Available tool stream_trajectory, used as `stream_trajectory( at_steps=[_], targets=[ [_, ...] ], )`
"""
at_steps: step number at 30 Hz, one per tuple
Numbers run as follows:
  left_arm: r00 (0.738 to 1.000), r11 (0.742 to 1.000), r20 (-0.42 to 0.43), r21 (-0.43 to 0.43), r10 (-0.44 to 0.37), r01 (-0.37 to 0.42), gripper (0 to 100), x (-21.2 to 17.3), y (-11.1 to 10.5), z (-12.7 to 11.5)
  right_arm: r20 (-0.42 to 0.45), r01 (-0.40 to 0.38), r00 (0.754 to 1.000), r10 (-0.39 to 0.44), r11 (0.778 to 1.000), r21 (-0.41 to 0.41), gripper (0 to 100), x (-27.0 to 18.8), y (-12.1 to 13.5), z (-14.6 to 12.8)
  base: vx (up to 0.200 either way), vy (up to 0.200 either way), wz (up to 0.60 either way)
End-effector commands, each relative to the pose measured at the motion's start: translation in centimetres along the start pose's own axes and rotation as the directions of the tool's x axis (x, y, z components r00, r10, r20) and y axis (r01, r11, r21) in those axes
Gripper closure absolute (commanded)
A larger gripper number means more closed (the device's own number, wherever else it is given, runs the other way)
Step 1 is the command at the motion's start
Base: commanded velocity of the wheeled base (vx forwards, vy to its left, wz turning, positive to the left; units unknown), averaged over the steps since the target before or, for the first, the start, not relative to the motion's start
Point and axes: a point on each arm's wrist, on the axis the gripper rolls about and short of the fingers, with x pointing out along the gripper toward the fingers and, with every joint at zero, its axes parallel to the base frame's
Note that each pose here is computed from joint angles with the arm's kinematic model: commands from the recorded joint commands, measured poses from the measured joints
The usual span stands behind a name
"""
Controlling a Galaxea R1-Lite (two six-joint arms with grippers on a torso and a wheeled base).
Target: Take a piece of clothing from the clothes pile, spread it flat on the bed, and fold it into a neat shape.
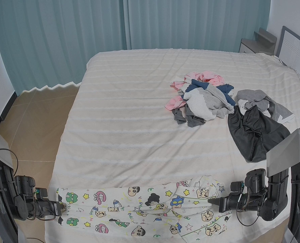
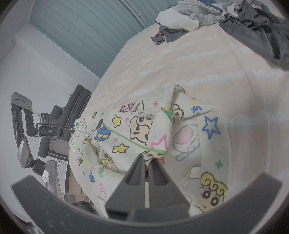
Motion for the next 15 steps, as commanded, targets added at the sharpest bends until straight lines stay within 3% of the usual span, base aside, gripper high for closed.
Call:
stream_trajectory(
  at_steps=[1,2,4,5,11,15],
  targets=[
    [0.999,1.000,-0.042,-0.016,-0.003,0.003,100,0.1,0.0,-0.8,-0.024,0.006,1.000,-0.006,1.000,0.008,100,0.2,-0.2,-0.5,0.000,0.000,0.00],
    [0.999,1.000,-0.042,-0.016,-0.003,0.003,0,0.1,0.0,-0.8,-0.026,0.006,1.000,-0.006,1.000,0.009,100,0.2,-0.2,-0.5,0.000,0.000,0.00],
    [0.999,1.000,-0.044,-0.016,-0.005,0.004,0,0.1,0.0,-0.8,-0.027,0.007,1.000,-0.006,1.000,0.007,100,0.2,-0.2,-0.6,0.000,0.000,0.00],
    [0.999,1.000,-0.044,-0.016,-0.003,0.003,0,0.1,0.0,-0.8,-0.028,0.007,1.000,-0.007,1.000,0.007,0,0.2,-0.2,-0.6,0.000,0.000,0.00],
    [0.999,1.000,-0.038,-0.031,0.000,-0.001,0,0.1,0.1,-0.8,-0.022,0.006,1.000,-0.006,1.000,0.004,0,-0.1,-0.1,-0.5,0.000,0.000,0.00],
    [0.999,0.993,0.032,-0.116,-0.025,0.028,0,-0.9,0.8,0.0,0.014,0.009,1.000,-0.009,1.000,0.008,0,-1.7,0.5,0.1,0.000,0.000,0.00]
  ],
)
